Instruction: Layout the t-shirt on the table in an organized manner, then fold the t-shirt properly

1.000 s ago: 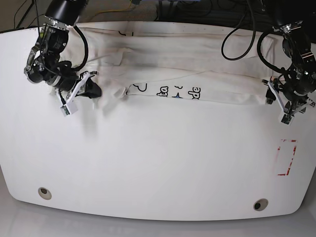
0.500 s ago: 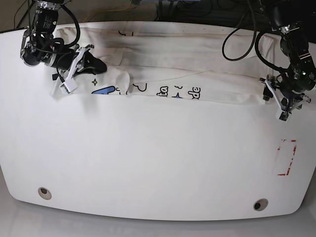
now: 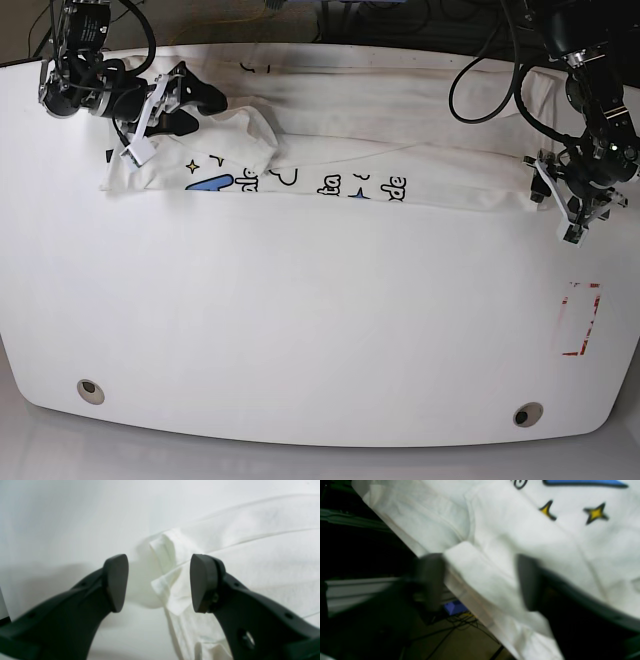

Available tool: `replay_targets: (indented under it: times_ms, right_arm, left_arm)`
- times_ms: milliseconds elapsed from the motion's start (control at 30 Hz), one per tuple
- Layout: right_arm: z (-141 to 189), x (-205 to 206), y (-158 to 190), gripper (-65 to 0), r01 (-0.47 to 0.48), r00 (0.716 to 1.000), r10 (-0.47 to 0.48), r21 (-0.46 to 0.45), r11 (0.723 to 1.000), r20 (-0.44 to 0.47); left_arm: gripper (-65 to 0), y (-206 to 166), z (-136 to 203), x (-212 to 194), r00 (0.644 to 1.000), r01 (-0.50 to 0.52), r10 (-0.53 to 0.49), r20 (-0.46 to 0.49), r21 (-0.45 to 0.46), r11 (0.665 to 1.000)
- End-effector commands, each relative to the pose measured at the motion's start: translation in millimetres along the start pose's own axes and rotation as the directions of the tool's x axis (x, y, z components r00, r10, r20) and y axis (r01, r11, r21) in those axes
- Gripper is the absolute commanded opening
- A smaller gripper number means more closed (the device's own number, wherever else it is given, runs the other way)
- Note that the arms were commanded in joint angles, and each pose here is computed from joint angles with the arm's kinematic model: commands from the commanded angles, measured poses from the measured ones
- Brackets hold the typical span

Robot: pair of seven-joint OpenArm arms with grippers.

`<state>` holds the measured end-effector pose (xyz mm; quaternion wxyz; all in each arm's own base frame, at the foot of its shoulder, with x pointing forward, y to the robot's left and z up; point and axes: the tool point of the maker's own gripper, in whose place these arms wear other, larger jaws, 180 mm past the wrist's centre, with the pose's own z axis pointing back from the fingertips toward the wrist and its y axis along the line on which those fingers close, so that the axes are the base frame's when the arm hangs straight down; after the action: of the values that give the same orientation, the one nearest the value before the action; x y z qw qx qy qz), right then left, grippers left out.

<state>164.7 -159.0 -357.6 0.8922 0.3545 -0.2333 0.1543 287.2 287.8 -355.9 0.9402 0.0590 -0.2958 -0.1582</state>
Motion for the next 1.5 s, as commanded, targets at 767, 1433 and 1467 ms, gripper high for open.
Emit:
replay_targets:
  times_ms: [767, 1433, 1467]
  right_arm:
    - [17, 21, -10, -36.9, -0.075, 0.996, 0.08, -0.112, 0.991, 0.042]
    - [-28, -25, -57, -50.6, -0.072, 0.991, 0.027, -0.353, 0.933, -0.133]
    - [-28, -28, -59, -50.6, -0.066, 0.991, 0.019, -0.353, 0.933, -0.134]
  left_arm:
    - [-28.3, -22, 47, 20, 0.99, 0.023, -0.017, 0.137, -0.041, 0.999]
    - [-28.1, -6, 64, 13, 0.945, -0.192, 0.215, 0.248, -0.115, 0.975]
    - [-28.1, -6, 64, 13, 0.945, -0.192, 0.215, 0.247, -0.113, 0.975]
